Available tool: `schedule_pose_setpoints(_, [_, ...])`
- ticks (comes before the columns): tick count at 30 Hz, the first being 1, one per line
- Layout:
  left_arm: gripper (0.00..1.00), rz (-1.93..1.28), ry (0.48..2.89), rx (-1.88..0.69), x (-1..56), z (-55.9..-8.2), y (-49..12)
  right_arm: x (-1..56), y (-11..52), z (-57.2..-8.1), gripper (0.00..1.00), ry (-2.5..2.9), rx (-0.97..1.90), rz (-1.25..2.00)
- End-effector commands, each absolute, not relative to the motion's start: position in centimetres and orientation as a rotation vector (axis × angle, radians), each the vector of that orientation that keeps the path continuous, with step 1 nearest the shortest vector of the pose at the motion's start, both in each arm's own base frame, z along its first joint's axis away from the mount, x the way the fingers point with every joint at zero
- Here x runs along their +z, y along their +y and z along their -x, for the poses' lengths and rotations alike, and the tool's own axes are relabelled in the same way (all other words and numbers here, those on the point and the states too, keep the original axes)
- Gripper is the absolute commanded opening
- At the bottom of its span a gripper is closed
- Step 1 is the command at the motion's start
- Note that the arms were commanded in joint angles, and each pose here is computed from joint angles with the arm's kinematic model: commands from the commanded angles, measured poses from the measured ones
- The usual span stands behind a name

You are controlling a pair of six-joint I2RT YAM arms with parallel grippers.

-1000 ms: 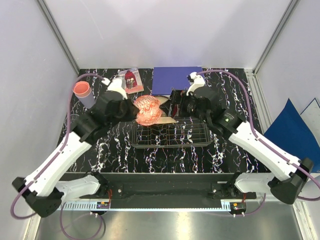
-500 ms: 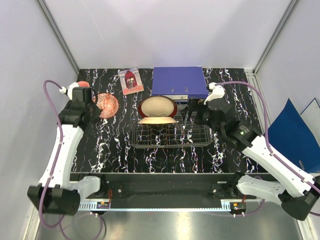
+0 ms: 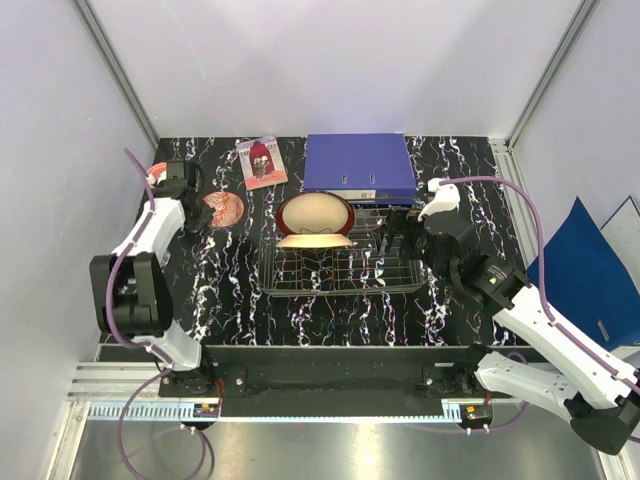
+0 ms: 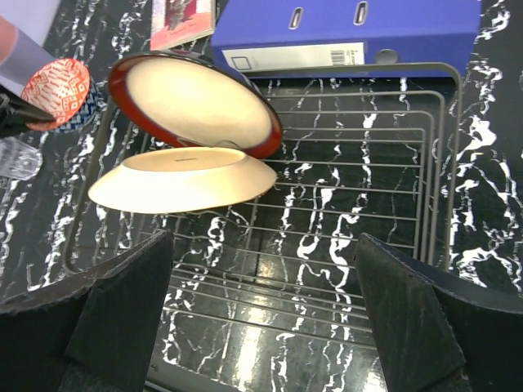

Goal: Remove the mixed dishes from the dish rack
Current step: Place the bowl at the center of the board.

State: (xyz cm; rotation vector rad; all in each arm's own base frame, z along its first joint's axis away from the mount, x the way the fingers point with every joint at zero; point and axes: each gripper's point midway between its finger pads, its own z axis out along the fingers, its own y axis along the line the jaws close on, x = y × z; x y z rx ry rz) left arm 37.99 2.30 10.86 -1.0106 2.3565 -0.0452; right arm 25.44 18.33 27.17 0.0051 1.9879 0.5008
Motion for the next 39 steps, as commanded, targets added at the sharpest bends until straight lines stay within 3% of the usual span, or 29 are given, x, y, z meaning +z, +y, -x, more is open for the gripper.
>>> schedule_pose_setpoints(1, [0.0, 0.959, 2.198, -0.178, 13.8, -44.2, 2.2, 27.6, 17.5, -25.9, 0.99, 1.956, 0.447, -0.007])
schedule_pose_setpoints(16, [0.0, 1.039, 2.327, -0.139, 6.7, -45.4, 3.4, 26.4, 18.1, -26.6, 0.99, 1.992, 0.416, 0.004])
schedule_pose_setpoints(19, [0.12, 1.017, 2.332, -0.144, 7.0, -45.1, 3.3, 26.4, 18.2, -26.7, 0.99, 1.991, 0.42, 0.003])
schedule_pose_setpoints(23, [0.41, 0.989, 2.314, -0.174, 8.5, -44.7, 3.0, 26.0, 18.4, -26.7, 0.99, 2.001, 0.422, 0.007])
schedule_pose_setpoints(27, [0.62, 0.973, 2.296, -0.217, 10.1, -43.9, 2.4, 26.1, 18.6, -26.7, 0.99, 1.999, 0.435, 0.006])
schedule_pose_setpoints(33, [0.83, 0.955, 2.24, -0.265, 13.7, -42.8, 1.8, 26.5, 18.8, -26.9, 0.99, 1.991, 0.444, -0.001])
schedule_pose_setpoints(39, [0.92, 0.836, 2.095, -0.348, 22.4, -41.4, -0.5, 27.2, 18.7, -27.4, 0.98, 1.974, 0.429, -0.024])
